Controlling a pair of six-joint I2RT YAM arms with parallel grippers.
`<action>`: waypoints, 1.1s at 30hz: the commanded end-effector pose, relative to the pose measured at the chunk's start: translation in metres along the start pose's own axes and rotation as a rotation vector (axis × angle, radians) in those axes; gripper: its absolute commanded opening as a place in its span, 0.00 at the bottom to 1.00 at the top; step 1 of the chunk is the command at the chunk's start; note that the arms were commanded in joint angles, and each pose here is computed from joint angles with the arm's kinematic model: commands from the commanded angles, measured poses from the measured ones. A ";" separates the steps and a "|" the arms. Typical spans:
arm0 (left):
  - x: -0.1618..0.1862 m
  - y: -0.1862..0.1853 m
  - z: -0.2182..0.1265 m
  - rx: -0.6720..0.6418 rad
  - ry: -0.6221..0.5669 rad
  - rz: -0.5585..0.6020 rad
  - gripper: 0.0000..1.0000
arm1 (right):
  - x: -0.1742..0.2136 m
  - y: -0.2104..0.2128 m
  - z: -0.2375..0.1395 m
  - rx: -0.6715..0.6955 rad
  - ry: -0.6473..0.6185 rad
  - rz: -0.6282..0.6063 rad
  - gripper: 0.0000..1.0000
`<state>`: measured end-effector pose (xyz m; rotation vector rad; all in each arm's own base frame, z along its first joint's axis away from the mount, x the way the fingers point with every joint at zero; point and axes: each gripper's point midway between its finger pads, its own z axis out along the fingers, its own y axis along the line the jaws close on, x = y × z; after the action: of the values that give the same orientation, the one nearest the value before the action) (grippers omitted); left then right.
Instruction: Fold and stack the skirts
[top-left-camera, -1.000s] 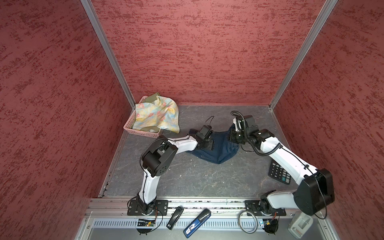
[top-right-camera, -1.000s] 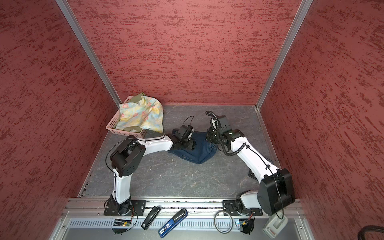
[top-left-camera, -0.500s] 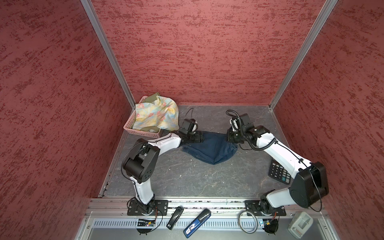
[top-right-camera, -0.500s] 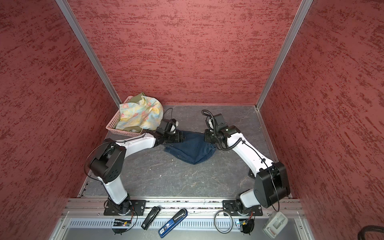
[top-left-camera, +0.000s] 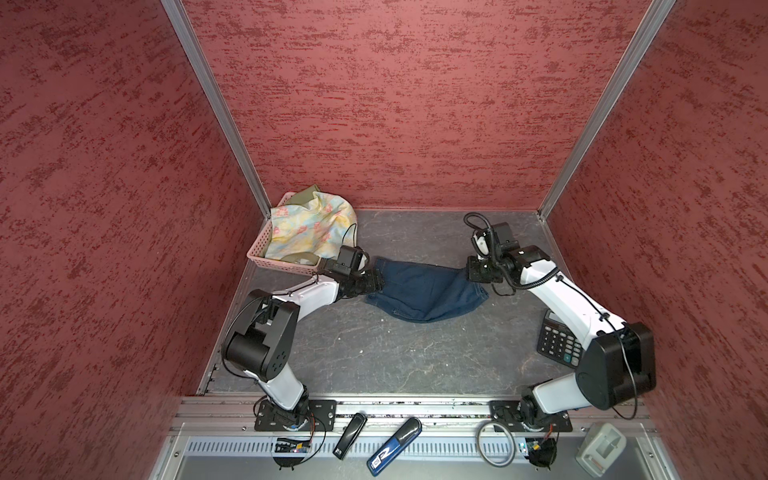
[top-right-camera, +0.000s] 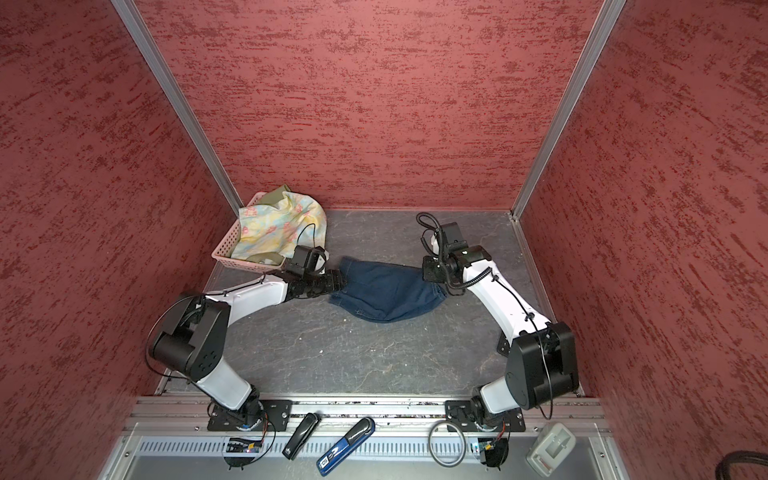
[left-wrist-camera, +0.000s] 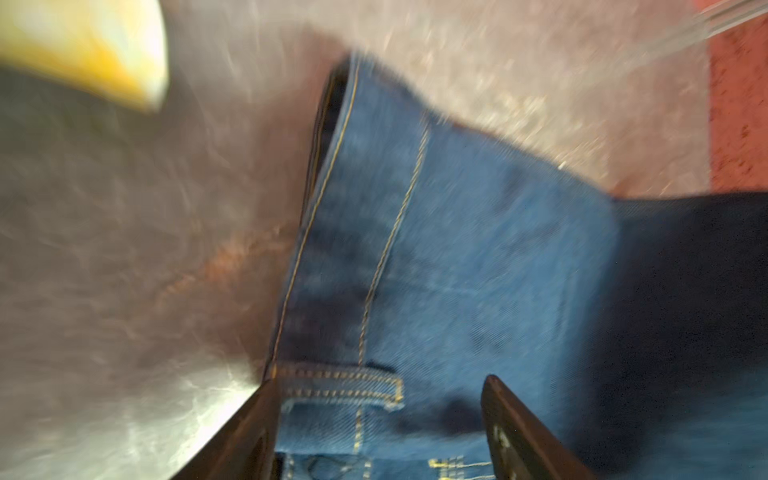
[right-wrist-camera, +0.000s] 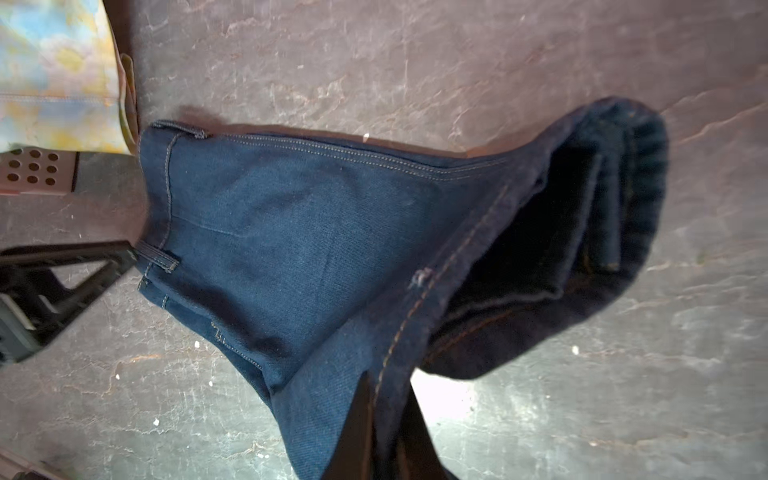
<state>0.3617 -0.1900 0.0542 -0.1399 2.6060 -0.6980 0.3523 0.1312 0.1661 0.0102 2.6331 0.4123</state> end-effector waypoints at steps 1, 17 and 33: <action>0.001 -0.003 0.010 0.060 0.001 -0.008 0.74 | -0.013 0.001 -0.008 0.005 -0.036 -0.042 0.00; 0.020 -0.051 0.027 0.169 0.042 0.020 0.56 | -0.026 0.043 -0.006 -0.153 -0.036 -0.044 0.00; 0.025 -0.086 0.037 0.224 0.042 0.058 0.56 | 0.000 0.106 0.035 -0.192 0.071 -0.091 0.00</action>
<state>0.3494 -0.2733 0.0549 -0.0095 2.5668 -0.9281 0.3543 0.2243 0.1549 -0.1870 2.6818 0.6033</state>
